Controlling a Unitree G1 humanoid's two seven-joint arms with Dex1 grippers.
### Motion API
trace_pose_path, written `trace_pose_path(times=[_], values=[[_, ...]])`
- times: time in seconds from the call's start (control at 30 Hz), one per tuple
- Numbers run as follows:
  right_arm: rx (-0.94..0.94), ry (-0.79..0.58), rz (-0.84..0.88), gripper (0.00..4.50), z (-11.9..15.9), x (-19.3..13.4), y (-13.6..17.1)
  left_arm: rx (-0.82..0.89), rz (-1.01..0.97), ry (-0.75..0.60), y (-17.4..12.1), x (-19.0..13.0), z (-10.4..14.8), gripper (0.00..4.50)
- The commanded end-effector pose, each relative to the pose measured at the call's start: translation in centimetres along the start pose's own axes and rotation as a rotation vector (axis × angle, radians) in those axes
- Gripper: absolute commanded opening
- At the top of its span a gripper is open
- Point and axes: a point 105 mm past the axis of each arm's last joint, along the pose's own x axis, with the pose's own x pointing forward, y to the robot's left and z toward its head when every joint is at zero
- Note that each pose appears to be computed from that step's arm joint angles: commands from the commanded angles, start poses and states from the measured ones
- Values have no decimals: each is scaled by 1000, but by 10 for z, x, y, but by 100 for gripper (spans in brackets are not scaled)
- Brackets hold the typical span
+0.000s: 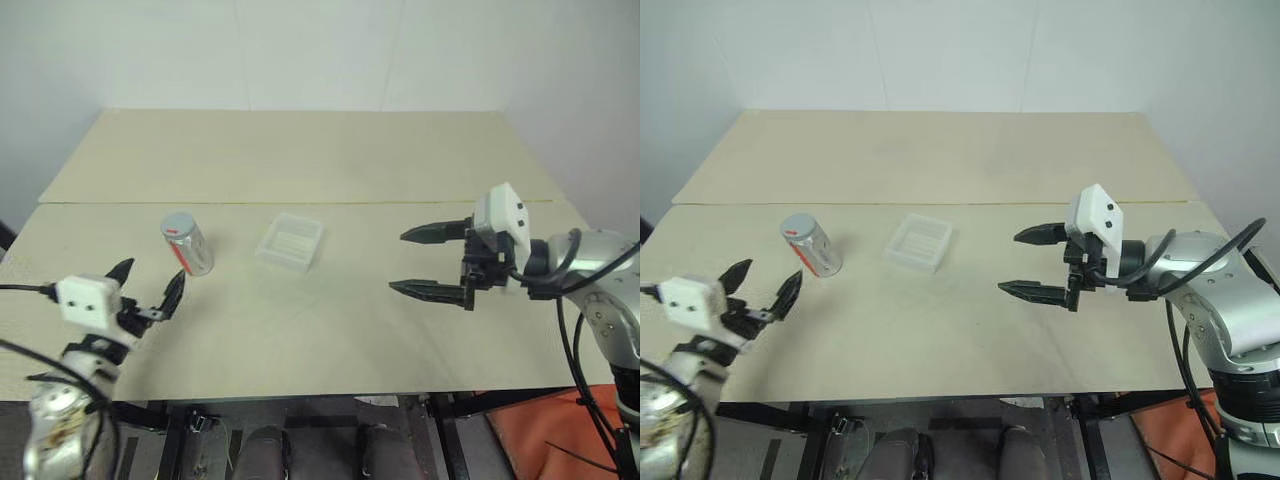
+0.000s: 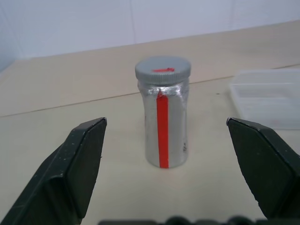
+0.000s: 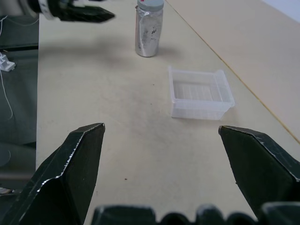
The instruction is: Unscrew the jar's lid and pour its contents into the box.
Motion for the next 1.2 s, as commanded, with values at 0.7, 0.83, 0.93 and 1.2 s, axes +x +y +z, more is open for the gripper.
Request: trace_pose_path(times=[0.7,0.83,0.93,1.2], values=[[-133,-23,-17,450,23,-3,-1,46,12,-76,9,62,-6,447],[-137,-23,-19,450,25,-4,-1,44,-10,-84,5,68,-6,447],[-138,-25,-18,450,25,-4,1,32,0,-87,5,72,-5,447],[-148,-33,-12,450,28,-4,4,13,15,-90,10,80,-2,447]])
